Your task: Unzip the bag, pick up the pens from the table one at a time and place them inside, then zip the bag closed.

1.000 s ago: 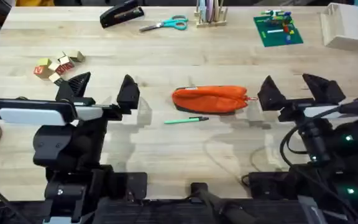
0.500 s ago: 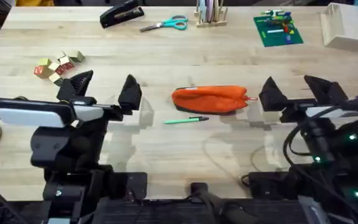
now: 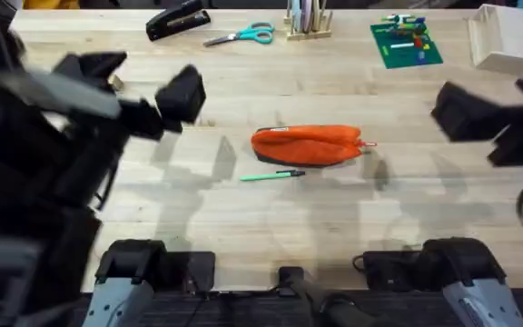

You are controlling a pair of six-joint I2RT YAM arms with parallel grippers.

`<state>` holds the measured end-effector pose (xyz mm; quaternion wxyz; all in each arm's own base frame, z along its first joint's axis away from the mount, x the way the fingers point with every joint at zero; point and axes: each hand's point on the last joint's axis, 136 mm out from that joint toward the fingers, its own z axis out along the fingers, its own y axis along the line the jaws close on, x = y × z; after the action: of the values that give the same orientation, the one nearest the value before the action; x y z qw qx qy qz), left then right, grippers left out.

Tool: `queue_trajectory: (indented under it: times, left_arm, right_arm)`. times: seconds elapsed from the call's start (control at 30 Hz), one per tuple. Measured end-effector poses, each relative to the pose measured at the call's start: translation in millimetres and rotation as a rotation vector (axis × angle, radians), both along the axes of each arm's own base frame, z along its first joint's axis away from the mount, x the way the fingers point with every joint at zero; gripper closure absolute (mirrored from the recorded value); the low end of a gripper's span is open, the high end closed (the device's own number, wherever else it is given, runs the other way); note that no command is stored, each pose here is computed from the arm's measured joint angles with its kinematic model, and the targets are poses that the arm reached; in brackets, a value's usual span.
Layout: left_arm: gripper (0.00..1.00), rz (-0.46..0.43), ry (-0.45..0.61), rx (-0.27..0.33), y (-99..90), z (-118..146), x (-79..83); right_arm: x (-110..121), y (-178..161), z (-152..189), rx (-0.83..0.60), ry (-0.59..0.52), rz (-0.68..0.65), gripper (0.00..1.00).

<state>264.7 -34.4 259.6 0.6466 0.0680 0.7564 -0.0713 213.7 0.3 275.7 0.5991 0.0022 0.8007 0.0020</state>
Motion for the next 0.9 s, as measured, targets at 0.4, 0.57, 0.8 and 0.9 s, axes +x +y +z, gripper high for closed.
queue_trajectory:
  times: [0.4,0.57,0.8,0.9]
  left_arm:
    - [0.008,-0.072,0.219,0.011,-11.7,61.6,64.6]
    - [0.007,-0.151,0.298,0.048,-22.0,57.1,83.0]
    - [0.008,-0.401,0.389,0.198,-47.5,24.4,73.7]
    - [0.007,-0.682,0.379,0.408,-79.6,2.5,40.3]
  right_arm:
    - [13.3,0.1,58.4,0.000,0.017,0.000,0.004]
    - [12.9,-0.1,58.4,-0.001,0.019,-0.001,0.004]
    - [12.8,-0.8,58.0,-0.023,0.021,0.002,0.004]
    - [12.7,-1.3,58.0,-0.035,0.021,0.003,0.003]
